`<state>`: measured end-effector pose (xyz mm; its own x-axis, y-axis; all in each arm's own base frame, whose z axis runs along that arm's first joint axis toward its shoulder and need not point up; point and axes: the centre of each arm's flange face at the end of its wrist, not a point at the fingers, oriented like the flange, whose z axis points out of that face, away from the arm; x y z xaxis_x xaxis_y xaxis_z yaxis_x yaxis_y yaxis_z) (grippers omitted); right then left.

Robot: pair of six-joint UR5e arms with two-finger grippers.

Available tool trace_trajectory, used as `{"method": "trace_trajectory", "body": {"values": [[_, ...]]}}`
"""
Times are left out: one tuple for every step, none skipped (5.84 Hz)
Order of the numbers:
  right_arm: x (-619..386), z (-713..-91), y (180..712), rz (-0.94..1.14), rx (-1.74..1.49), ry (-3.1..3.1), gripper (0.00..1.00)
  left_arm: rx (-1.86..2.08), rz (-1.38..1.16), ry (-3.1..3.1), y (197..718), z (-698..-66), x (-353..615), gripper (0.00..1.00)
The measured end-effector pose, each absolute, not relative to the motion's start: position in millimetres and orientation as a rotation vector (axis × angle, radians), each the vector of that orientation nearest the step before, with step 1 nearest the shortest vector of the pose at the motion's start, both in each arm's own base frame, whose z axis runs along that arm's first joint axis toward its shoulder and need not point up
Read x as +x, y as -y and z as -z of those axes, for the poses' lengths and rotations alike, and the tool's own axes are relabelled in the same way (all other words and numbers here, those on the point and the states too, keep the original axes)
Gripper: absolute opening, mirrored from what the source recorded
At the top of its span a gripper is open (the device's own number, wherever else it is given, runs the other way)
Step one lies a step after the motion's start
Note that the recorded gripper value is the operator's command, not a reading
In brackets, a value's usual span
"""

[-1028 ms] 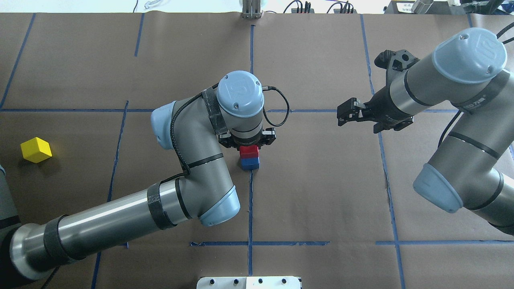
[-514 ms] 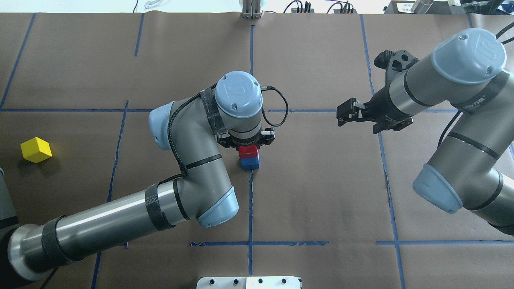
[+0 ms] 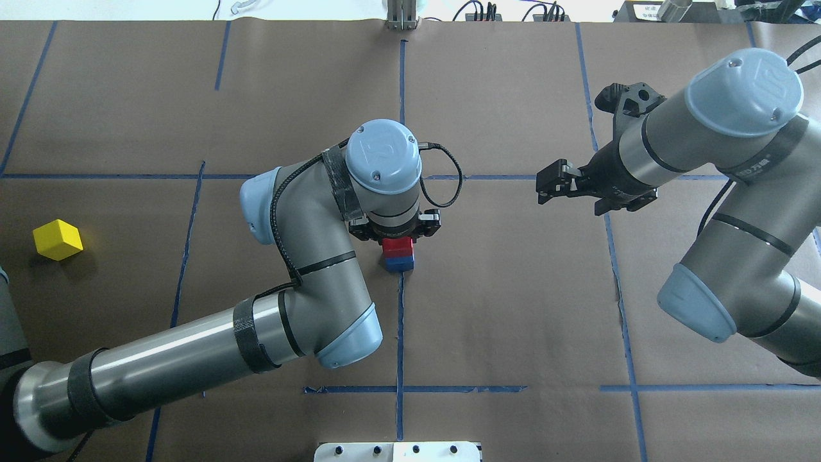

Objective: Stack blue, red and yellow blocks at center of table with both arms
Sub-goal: 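Lower the red cube onto the blue cube with the left gripper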

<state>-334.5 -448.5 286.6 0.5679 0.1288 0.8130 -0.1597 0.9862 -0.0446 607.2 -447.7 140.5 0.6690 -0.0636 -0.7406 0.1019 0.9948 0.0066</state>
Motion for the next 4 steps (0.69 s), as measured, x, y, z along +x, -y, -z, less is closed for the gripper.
{"method": "trace_trajectory", "body": {"values": [[-335.1, -286.9, 448.3, -0.169, 0.034, 0.951, 1.00, 0.049, 0.093, -0.833, 447.4, -140.3, 607.5, 0.51], [-335.5, -287.3, 448.3, -0.169, 0.034, 0.950, 1.00, 0.048, 0.093, -0.833, 447.3, -140.6, 607.6, 0.69], [-335.7, -287.5, 448.4, -0.169, 0.033, 0.950, 1.00, 0.048, 0.093, -0.832, 447.3, -141.1, 607.6, 0.82], [-335.8, -287.7, 448.4, -0.169, 0.033, 0.950, 1.00, 0.048, 0.093, -0.832, 447.2, -141.7, 607.6, 0.87]]}}
